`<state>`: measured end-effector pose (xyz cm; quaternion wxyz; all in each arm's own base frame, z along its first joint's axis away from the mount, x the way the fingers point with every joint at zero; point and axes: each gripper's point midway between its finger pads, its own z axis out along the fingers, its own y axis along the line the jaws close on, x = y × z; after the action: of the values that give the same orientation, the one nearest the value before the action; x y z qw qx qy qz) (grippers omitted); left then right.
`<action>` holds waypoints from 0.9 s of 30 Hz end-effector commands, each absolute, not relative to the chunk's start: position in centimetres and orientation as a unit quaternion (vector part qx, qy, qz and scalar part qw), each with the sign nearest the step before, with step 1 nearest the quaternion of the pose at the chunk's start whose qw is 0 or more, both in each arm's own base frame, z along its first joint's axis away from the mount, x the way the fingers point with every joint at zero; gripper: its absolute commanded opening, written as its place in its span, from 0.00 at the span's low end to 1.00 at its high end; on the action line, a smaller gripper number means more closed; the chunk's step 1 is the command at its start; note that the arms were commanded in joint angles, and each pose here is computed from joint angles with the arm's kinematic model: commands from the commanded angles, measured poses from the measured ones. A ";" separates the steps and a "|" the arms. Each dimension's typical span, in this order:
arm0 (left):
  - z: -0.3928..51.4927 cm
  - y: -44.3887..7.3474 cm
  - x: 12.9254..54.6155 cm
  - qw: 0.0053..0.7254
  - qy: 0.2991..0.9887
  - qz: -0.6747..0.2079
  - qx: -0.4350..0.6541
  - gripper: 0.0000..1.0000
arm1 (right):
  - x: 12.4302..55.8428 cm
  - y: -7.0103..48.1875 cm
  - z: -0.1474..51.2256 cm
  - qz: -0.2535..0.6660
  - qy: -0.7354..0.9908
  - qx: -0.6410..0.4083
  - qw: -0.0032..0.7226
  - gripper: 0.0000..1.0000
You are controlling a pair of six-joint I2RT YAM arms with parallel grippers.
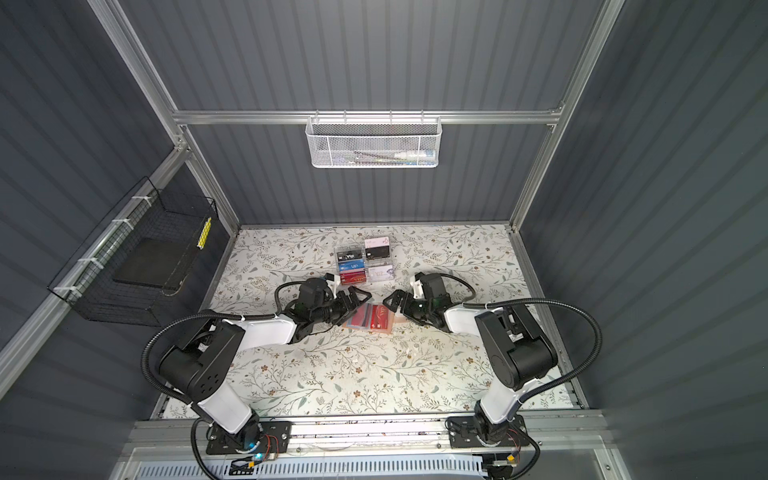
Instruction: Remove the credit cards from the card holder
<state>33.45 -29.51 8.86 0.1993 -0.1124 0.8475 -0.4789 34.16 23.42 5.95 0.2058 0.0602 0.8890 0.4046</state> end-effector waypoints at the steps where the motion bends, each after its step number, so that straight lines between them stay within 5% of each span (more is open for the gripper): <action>1: 10.1 -31.0 34.0 0.190 0.831 -0.512 -0.110 1.00 | 33.5 24.1 8.7 0.433 0.871 0.023 0.231 0.99; 27: 6.3 -29.0 34.0 0.182 0.830 -0.500 -0.169 1.00 | 32.4 27.0 5.1 0.465 0.872 0.039 0.149 0.99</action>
<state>34.54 -29.95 8.02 0.1939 -0.1493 0.8211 -0.5157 32.66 26.75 5.91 0.1734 0.0323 0.8678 0.4647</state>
